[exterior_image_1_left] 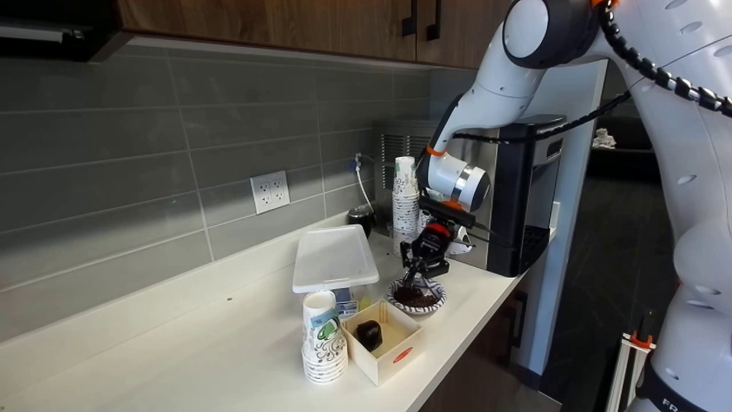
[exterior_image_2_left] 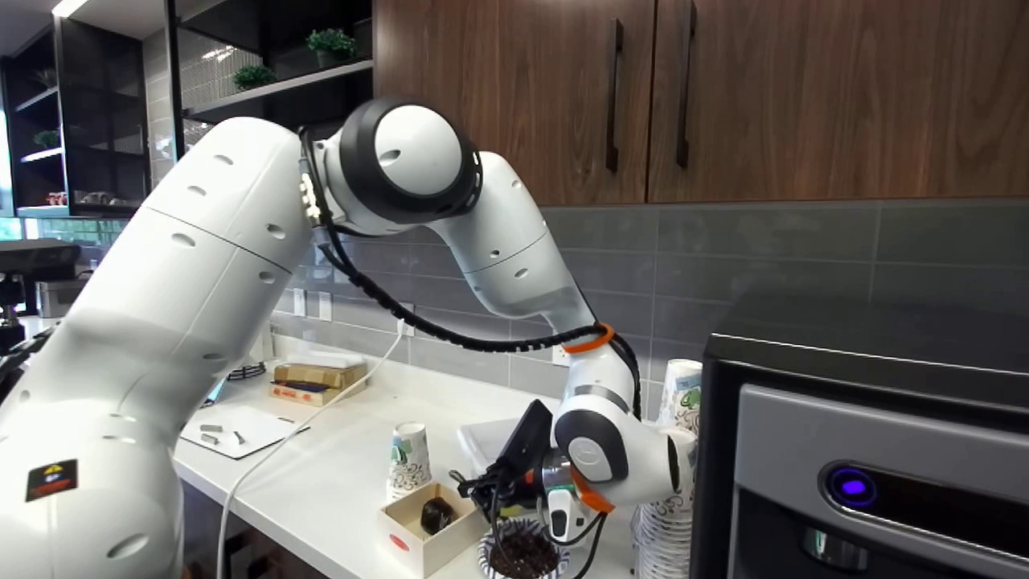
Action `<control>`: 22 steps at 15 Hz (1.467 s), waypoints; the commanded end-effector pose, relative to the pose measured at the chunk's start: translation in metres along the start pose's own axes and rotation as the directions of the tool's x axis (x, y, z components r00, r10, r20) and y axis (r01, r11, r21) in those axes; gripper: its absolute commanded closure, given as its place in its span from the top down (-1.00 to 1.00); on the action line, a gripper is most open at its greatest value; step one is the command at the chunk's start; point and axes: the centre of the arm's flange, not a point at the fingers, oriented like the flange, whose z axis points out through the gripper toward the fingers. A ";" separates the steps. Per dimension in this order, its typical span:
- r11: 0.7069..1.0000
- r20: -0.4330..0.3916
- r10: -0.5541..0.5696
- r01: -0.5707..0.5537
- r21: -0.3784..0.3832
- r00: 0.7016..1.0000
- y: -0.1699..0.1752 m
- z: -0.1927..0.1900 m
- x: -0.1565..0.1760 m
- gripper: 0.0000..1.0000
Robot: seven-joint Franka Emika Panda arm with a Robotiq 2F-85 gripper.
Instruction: Use the cake slicer to stir in the bowl
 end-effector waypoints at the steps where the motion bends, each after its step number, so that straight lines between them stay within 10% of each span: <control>1: 0.998 0.006 -0.051 0.050 0.047 0.999 -0.003 0.014 -0.002 -0.98; 15: 0.997 0.251 -0.068 0.054 0.063 0.966 0.012 0.043 -0.028 -0.98; 22: 0.992 0.231 0.032 -0.059 0.111 0.972 0.050 0.023 -0.020 -0.98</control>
